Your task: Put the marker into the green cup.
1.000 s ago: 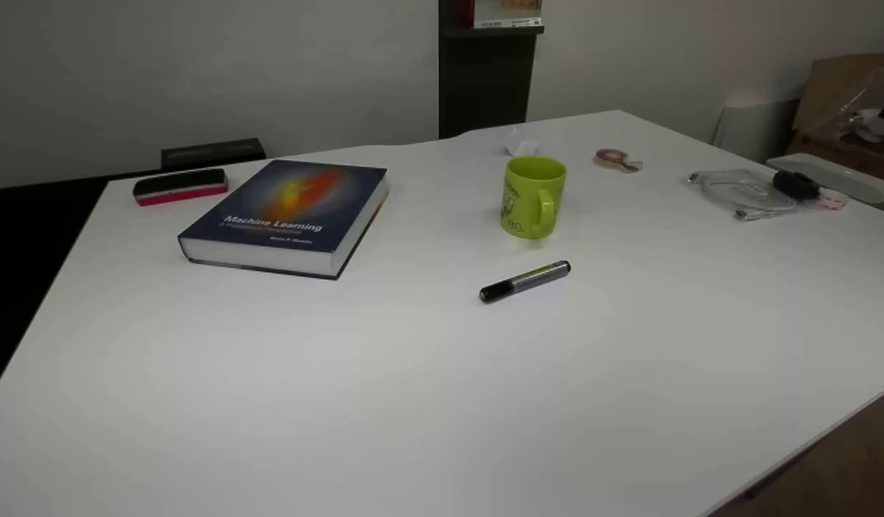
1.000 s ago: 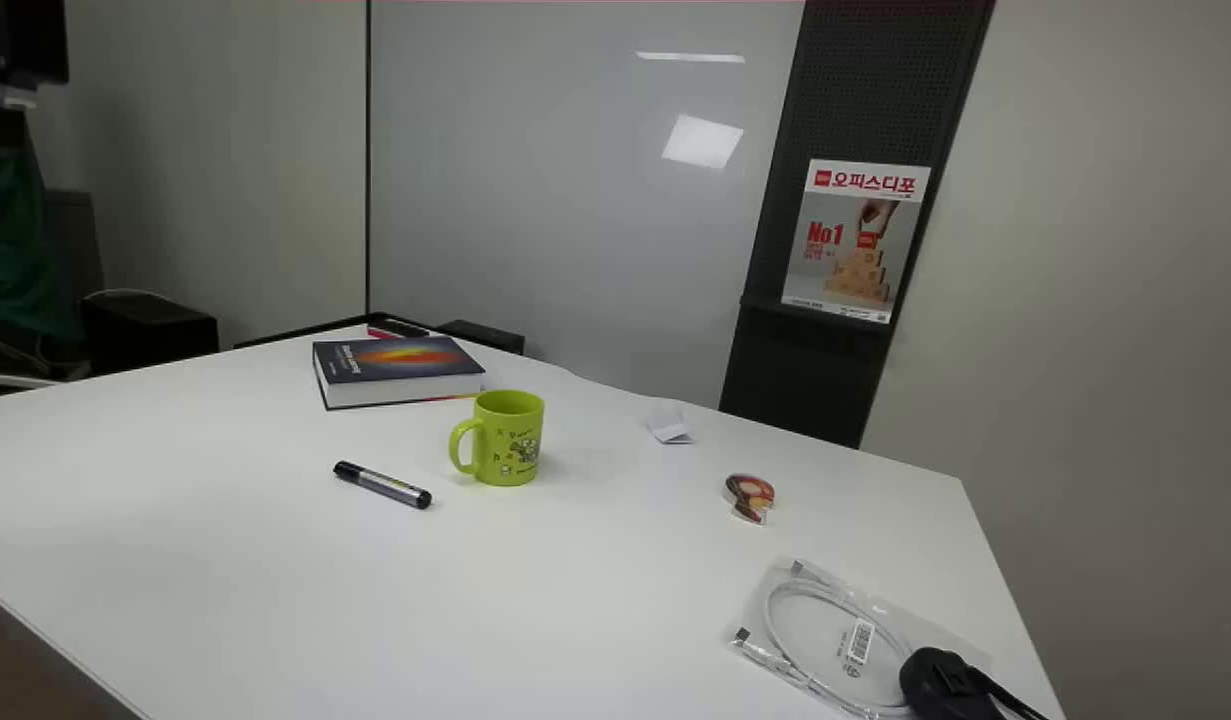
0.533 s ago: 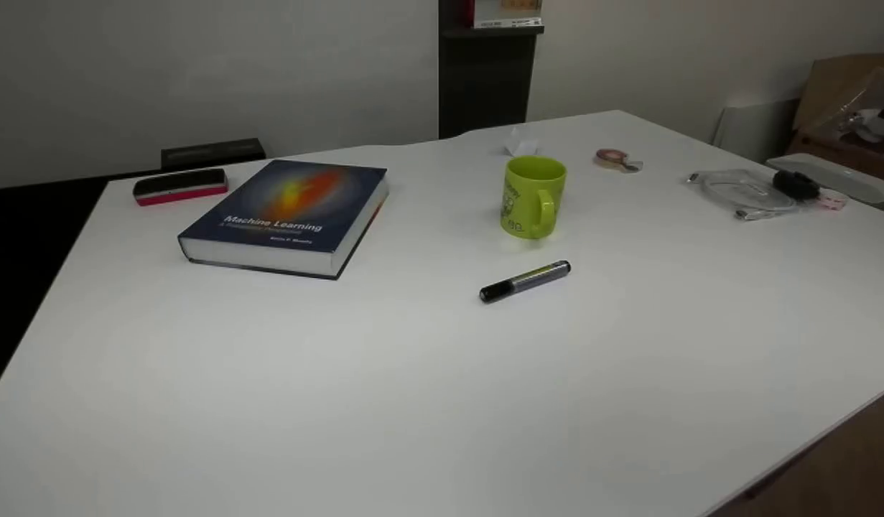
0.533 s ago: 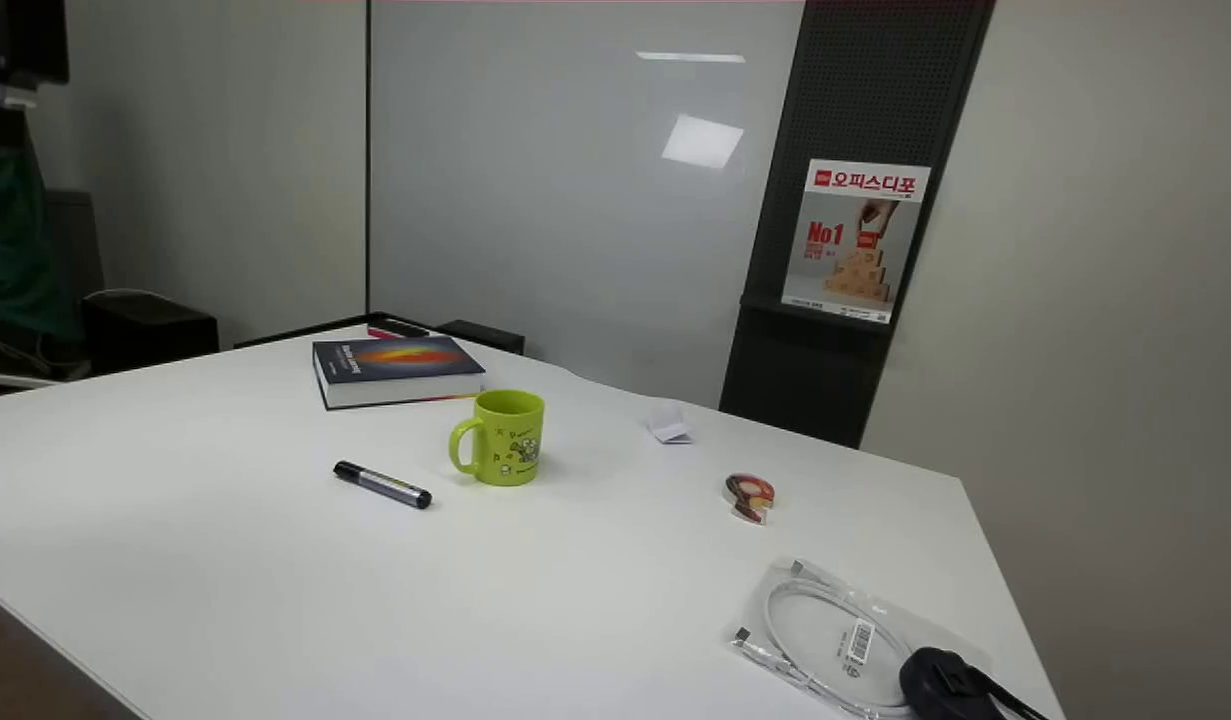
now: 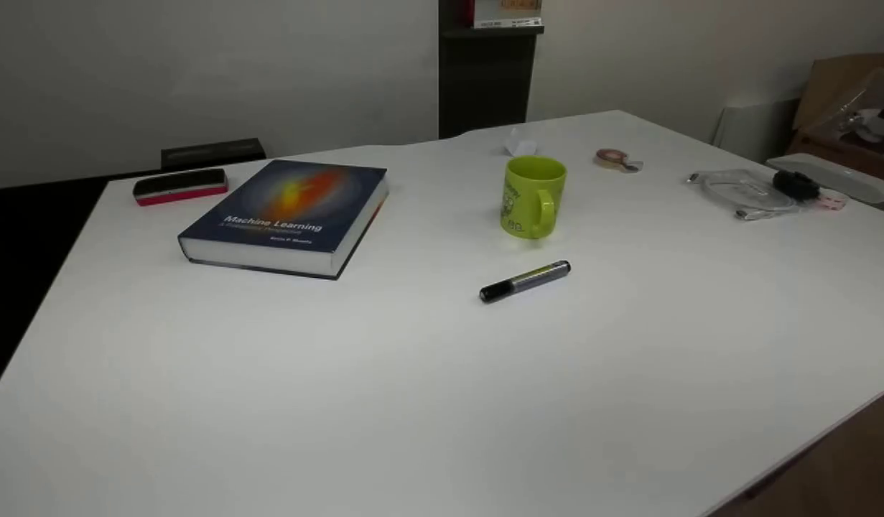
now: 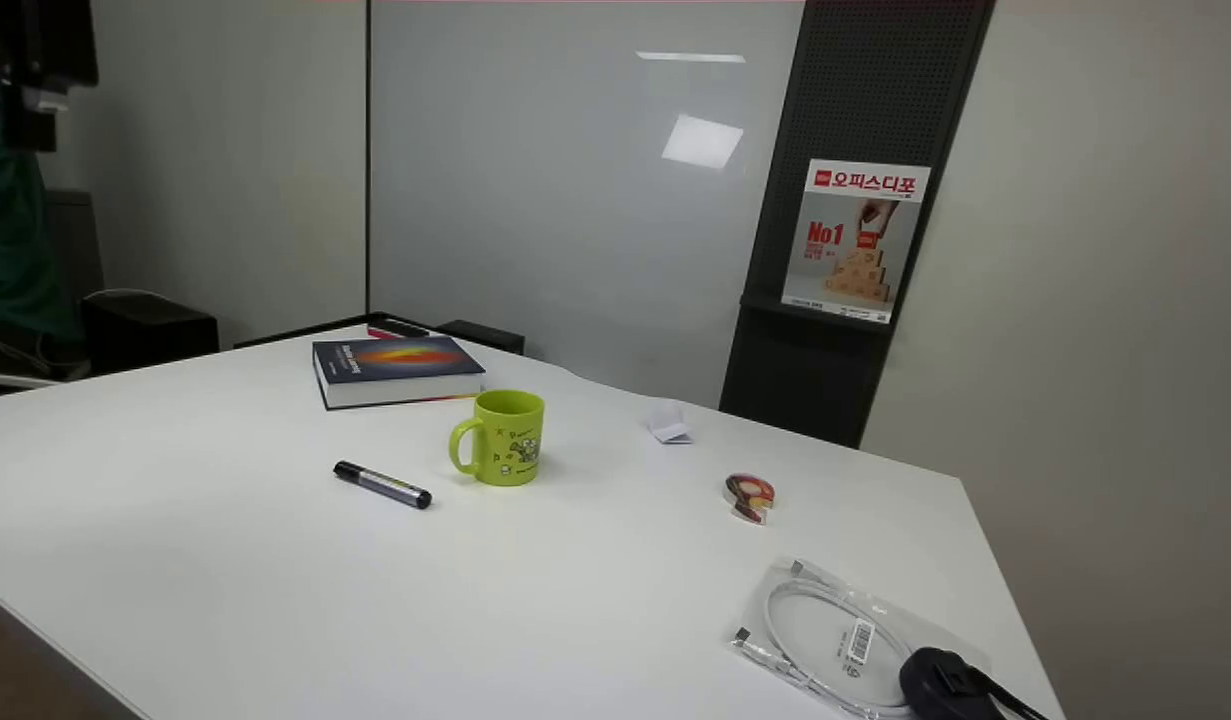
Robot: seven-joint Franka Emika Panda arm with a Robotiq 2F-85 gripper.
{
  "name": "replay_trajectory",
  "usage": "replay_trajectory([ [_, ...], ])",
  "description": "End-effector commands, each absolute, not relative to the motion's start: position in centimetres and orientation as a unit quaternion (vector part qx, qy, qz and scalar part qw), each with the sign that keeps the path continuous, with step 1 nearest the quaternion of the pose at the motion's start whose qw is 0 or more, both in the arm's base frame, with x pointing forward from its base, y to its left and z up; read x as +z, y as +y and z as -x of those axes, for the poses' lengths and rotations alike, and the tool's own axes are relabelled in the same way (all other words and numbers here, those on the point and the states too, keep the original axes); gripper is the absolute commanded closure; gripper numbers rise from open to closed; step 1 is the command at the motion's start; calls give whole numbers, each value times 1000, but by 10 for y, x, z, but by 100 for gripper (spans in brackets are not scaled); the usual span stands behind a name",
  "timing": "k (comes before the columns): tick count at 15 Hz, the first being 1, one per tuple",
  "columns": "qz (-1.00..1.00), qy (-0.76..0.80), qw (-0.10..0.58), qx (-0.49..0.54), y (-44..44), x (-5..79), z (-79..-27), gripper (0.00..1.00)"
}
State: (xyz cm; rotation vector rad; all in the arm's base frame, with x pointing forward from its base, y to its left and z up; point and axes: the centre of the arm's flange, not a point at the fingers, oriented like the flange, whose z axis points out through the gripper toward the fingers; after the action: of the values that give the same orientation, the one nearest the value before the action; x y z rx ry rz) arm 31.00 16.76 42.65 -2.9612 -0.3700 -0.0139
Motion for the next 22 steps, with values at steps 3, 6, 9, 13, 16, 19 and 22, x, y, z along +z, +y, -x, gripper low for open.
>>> replay_trajectory([
  [3,983,-165,-23,-81,138,404,-372,0],
  [6,971,-164,-93,-147,129,384,-418,0],
  [9,958,-167,-129,-194,125,364,-456,0],
  [13,958,-177,-124,-190,108,365,-443,0],
  [16,960,-215,-58,-167,106,362,-449,0],
  [19,954,-270,-15,-130,112,345,-460,0],
  [22,937,-338,12,-86,115,328,-476,0],
])
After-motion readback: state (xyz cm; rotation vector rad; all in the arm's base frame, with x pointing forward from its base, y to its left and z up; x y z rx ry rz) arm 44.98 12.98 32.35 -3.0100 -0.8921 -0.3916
